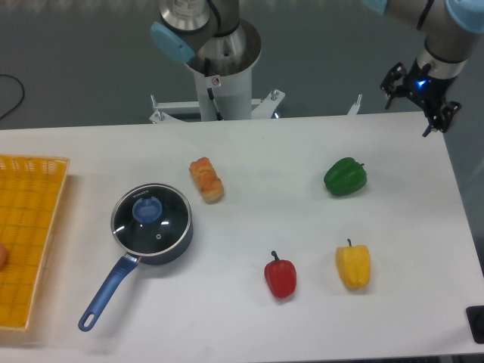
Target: Open the lid
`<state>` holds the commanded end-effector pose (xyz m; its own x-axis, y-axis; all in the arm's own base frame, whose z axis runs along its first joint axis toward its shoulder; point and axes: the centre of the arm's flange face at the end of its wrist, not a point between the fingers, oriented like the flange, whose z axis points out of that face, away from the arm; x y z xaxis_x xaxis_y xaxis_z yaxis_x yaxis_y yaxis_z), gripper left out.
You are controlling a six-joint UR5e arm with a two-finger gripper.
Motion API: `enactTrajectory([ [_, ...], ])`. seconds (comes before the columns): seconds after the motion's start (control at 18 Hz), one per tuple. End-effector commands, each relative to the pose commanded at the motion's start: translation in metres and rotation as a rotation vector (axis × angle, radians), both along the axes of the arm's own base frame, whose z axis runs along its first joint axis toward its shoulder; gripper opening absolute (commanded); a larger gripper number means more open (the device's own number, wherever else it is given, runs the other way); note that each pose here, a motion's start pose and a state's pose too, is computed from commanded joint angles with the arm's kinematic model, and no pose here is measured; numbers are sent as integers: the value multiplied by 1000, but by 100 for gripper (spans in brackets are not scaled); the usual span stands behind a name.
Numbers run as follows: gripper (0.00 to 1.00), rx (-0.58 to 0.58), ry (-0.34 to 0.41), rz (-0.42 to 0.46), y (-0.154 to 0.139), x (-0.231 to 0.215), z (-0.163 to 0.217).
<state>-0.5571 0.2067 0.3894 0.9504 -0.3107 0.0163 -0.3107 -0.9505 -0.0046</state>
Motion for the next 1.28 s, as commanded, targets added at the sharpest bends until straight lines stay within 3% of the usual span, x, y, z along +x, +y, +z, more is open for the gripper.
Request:
enactTrajectory([
  [1.28,100,-5,-2,-11,12,3,-3],
])
